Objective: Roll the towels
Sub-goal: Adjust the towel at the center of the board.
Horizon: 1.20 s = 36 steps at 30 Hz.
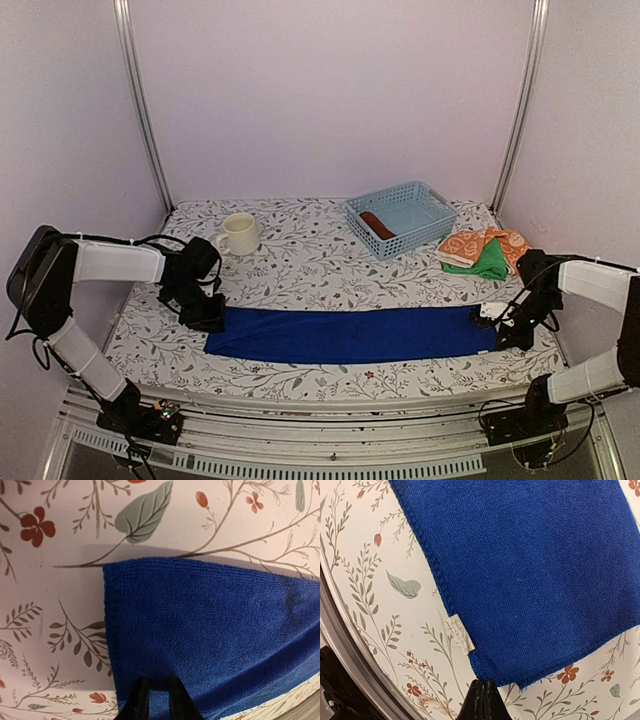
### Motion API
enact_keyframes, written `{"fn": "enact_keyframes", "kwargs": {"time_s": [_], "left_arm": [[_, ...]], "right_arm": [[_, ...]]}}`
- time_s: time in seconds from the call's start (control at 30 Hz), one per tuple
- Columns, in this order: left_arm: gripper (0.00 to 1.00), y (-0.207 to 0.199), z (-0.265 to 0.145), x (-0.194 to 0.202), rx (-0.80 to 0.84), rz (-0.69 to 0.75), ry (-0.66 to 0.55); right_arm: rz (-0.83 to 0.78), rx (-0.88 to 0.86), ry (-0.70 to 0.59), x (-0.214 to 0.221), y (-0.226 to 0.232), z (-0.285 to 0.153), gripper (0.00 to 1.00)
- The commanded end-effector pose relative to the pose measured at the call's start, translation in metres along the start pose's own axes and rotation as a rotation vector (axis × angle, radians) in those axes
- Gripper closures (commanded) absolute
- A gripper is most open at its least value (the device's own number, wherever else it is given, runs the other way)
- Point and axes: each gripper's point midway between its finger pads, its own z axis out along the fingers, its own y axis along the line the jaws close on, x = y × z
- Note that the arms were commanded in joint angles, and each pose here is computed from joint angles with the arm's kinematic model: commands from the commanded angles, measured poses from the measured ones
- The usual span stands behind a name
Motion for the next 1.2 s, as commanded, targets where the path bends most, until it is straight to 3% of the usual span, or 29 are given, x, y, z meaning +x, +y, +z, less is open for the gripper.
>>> {"fn": "enact_keyframes", "kwargs": {"time_s": [0.0,0.37,0.4,0.47,0.5,0.6,0.97,1.17], "left_arm": [[0.85,0.013,0.005,-0.006,-0.048,0.007,-0.014],[0.85,0.017,0.007,-0.008,-0.057,0.016,-0.01],[0.85,0.016,0.007,-0.009,-0.053,0.016,-0.01],[0.85,0.014,0.007,-0.009,-0.047,0.017,-0.011],[0.85,0.014,0.007,-0.01,-0.044,0.017,-0.011],[0.85,0.013,0.007,-0.01,-0.042,0.019,-0.01],[0.86,0.012,0.007,-0.012,-0.041,0.02,-0.009],[0.86,0.013,0.009,-0.012,-0.049,0.023,-0.003]], "right_arm": [[-0.057,0.028,0.053,0.01,0.002,-0.002,0.97],[-0.089,0.044,0.087,0.02,0.005,-0.007,0.97],[-0.089,0.059,0.07,0.016,0.002,-0.01,0.93],[-0.1,0.103,0.031,0.007,-0.004,-0.02,0.69],[-0.119,0.122,0.013,0.003,-0.005,-0.024,0.62],[-0.171,0.129,-0.016,-0.003,-0.002,-0.024,0.54],[-0.231,0.068,0.006,-0.014,0.003,0.002,0.56],[-0.256,0.065,0.071,-0.007,0.004,0.014,0.67]]}}
